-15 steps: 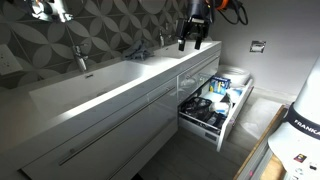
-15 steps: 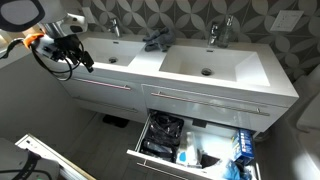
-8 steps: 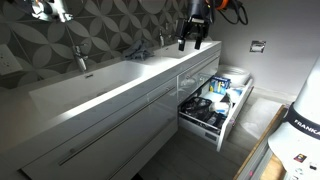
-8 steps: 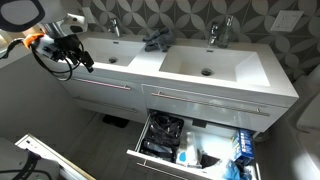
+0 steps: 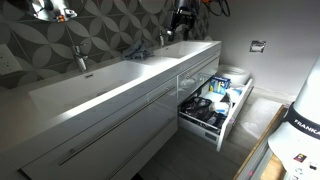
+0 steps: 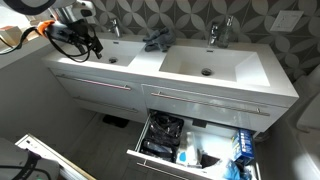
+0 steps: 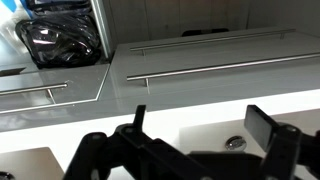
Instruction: Put the blue towel in the open drawer
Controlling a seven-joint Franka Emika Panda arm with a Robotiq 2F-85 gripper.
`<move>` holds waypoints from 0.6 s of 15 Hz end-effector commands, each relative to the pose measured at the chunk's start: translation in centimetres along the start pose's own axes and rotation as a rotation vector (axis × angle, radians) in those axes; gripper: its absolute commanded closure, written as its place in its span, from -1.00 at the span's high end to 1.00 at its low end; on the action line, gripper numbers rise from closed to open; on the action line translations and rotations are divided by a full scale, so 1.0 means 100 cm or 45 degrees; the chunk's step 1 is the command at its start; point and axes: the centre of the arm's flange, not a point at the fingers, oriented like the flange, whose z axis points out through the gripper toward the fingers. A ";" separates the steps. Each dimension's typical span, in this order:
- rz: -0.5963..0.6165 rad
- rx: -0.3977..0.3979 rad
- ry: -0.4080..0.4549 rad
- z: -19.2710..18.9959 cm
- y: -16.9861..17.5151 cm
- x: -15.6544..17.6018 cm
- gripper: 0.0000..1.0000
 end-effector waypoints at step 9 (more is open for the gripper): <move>-0.308 -0.128 0.177 0.061 0.020 0.213 1.00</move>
